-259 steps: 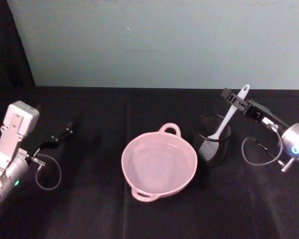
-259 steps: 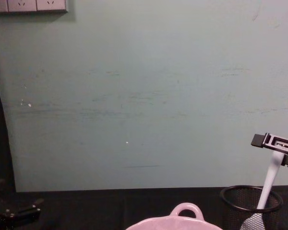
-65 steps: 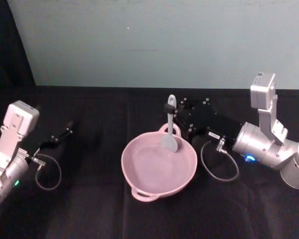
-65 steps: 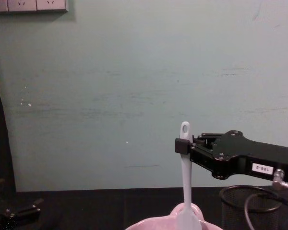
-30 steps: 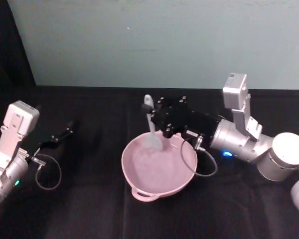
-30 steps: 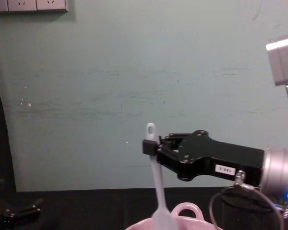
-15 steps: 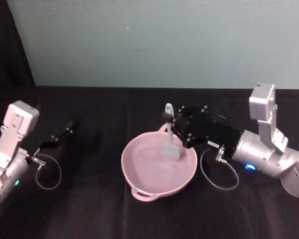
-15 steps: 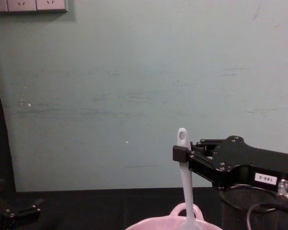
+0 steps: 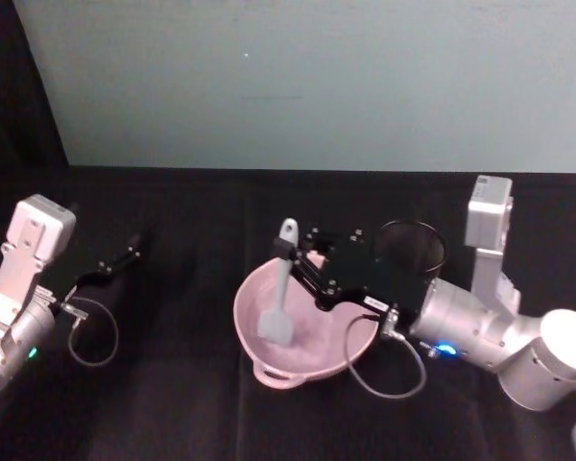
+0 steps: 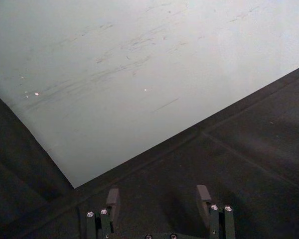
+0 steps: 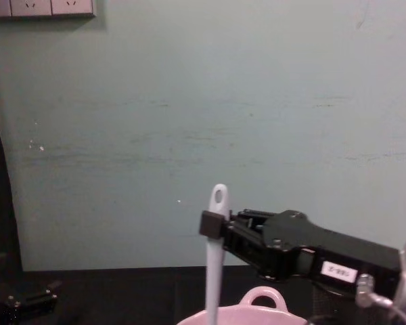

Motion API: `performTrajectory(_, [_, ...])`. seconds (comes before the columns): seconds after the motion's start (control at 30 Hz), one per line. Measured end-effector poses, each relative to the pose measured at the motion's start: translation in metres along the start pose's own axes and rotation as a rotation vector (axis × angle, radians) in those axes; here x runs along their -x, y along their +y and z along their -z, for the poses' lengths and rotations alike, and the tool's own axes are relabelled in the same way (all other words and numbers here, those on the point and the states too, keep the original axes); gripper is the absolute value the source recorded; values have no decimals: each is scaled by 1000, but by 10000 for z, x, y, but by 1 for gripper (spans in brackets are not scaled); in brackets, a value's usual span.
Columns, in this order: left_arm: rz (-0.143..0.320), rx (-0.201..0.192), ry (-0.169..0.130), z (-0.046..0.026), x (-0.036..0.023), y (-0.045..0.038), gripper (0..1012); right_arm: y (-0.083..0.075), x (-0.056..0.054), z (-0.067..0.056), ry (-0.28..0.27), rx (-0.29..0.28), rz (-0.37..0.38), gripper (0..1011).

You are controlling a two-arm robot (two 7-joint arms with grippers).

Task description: Use the one hand to pick up the spoon and stir the clear water in the bowl.

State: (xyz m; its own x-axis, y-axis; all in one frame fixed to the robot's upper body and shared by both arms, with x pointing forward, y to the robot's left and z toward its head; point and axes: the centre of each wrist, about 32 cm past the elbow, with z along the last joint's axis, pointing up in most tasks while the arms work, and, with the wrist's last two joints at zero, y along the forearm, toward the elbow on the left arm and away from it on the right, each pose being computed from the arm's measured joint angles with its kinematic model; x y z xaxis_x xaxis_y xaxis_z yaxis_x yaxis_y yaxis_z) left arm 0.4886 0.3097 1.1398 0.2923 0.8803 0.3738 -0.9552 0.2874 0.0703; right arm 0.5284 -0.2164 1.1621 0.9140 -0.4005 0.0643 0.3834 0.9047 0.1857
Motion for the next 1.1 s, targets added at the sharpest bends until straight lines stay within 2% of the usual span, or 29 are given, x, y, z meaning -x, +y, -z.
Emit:
performTrajectory(0.2, [0, 0, 0, 0, 0, 0, 1005, 144, -63, 80, 10, -17, 8, 124])
performTrajectory(0.43, [0, 0, 0, 0, 0, 0, 1005, 203, -203, 106, -35, -11, 69, 124])
performTrajectory(0.57, [0, 0, 0, 0, 0, 0, 1005, 164, -255, 85, -67, -1, 117, 124])
performTrajectory(0.73, [0, 0, 0, 0, 0, 0, 1005, 29, -282, 27, -98, 9, 171, 124])
performTrajectory(0.97, [0, 0, 0, 0, 0, 0, 1005, -171, -207, -41, -105, 9, 203, 124])
performTrajectory(1.1, [0, 0, 0, 0, 0, 0, 1005, -258, -121, -62, -99, 6, 205, 124])
